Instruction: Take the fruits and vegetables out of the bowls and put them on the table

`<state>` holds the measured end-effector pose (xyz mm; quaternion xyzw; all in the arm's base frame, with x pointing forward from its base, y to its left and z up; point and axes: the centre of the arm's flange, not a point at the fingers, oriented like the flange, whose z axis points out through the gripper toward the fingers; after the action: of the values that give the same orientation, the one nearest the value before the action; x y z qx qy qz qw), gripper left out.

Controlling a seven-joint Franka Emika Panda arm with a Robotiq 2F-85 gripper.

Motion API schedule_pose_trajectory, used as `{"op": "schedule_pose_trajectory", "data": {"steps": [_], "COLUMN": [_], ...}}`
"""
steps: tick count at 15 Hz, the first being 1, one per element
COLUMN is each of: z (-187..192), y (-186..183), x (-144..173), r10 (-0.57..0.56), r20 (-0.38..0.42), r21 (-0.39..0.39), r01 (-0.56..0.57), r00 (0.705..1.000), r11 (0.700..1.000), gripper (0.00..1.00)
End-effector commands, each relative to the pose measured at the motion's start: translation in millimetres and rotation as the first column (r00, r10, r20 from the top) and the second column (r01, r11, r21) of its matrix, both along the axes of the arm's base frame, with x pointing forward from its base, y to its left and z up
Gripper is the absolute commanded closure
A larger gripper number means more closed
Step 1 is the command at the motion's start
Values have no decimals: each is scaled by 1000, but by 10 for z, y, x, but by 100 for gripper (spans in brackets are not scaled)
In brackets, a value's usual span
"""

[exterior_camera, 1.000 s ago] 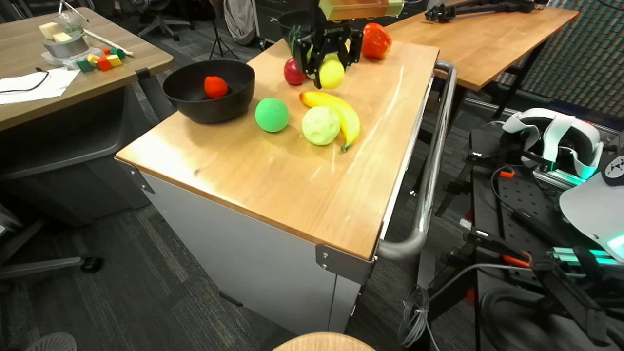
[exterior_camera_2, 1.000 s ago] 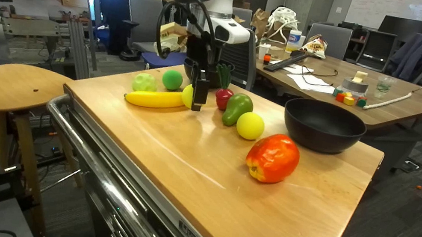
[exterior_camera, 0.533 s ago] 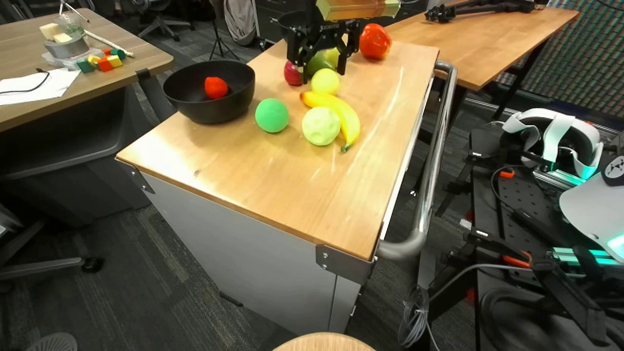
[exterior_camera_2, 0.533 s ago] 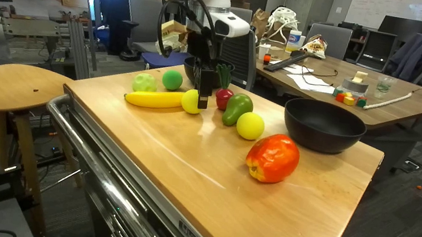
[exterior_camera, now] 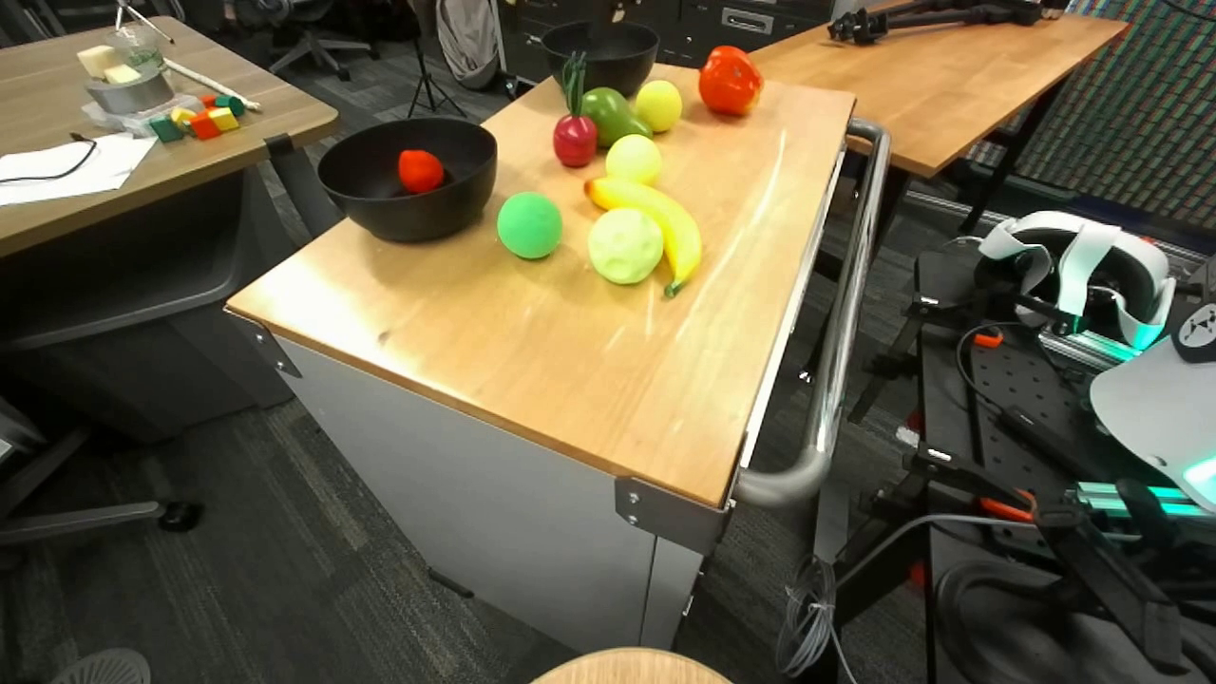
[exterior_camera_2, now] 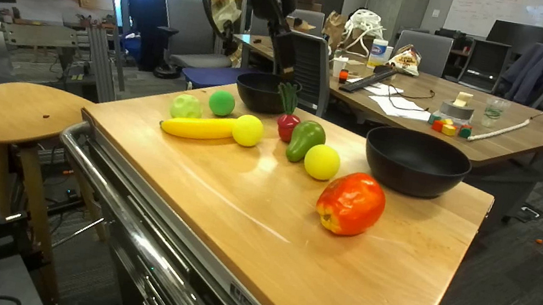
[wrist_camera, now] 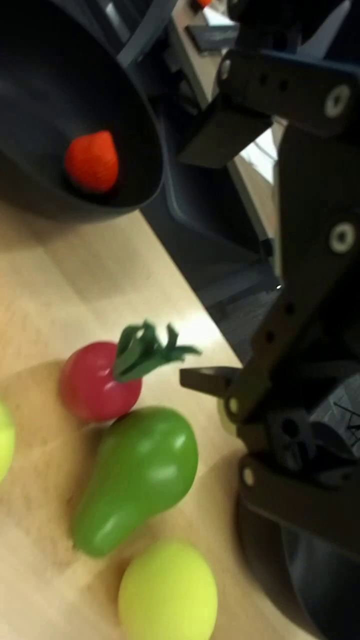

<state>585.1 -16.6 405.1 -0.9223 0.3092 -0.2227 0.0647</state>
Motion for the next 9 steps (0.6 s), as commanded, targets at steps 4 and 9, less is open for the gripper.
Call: {"op": "schedule_pose_trajectory", "data": {"steps": [4, 9], "z": [252, 15], "y": [533, 667], "x": [634, 636], "r10": [91, 104], "r20": [150, 73], "r21": [139, 143], "r01": [-112, -114], "r00": [984, 992], "r11": [984, 983], "gripper": [0, 0]}}
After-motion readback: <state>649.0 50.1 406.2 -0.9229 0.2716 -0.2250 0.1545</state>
